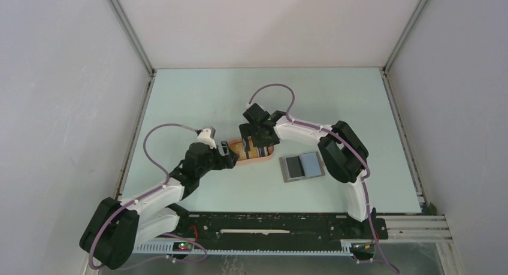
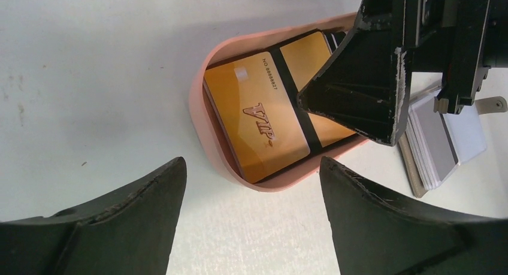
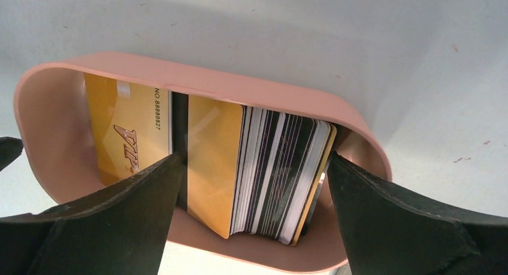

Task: Put the credit cards into the card holder
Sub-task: Pick up the credit card from the storage box, then insert the credit card into the card holder.

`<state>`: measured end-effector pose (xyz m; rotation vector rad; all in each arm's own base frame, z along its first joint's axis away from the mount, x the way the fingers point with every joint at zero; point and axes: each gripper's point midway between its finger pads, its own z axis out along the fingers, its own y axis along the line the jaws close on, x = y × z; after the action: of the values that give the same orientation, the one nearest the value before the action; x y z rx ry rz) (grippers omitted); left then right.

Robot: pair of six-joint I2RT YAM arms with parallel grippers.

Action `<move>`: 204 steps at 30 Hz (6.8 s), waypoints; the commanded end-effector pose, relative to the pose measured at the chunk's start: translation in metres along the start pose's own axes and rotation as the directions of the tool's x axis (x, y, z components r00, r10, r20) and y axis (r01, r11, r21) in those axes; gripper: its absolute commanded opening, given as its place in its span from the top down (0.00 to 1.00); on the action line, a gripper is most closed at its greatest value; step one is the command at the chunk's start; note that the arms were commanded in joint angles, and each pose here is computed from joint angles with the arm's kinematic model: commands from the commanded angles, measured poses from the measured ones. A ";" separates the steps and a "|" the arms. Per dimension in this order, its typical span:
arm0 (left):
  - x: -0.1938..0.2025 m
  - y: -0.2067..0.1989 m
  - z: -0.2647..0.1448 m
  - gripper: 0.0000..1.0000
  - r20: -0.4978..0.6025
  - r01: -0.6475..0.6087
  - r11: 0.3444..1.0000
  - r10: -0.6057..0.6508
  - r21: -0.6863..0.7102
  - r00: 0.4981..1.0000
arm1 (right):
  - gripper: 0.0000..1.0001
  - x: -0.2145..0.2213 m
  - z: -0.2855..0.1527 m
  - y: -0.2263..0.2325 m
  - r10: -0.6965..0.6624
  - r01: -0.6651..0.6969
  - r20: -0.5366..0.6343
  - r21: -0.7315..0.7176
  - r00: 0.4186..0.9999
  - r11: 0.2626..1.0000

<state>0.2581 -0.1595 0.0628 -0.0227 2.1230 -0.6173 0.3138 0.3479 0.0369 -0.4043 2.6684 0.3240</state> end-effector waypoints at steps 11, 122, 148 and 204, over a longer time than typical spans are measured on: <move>0.006 -0.001 0.006 0.27 -0.024 0.008 1.000 -0.008 0.024 1.000 | 0.04 -0.003 -0.022 0.021 0.075 -0.089 -0.066 -0.249 0.995 0.964; 0.019 -0.005 0.022 0.43 -0.128 0.056 0.996 -0.046 0.075 0.991 | 0.85 -0.026 -0.045 -0.005 0.165 -0.292 -0.260 -0.593 0.951 0.750; 0.013 -0.006 0.015 0.43 -0.113 0.052 0.996 -0.044 0.069 0.993 | 0.90 -0.022 -0.036 -0.019 0.157 -0.274 -0.253 -0.543 0.955 0.794; -0.105 -0.216 -0.099 0.47 0.192 0.012 0.592 -0.280 0.806 0.941 | 1.00 0.004 -0.255 0.013 -0.207 0.384 0.343 -0.899 0.916 0.210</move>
<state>0.1943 -0.2791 0.2424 0.2175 1.5156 -1.4960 0.2203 0.2897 0.2496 -1.1385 1.8574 1.8055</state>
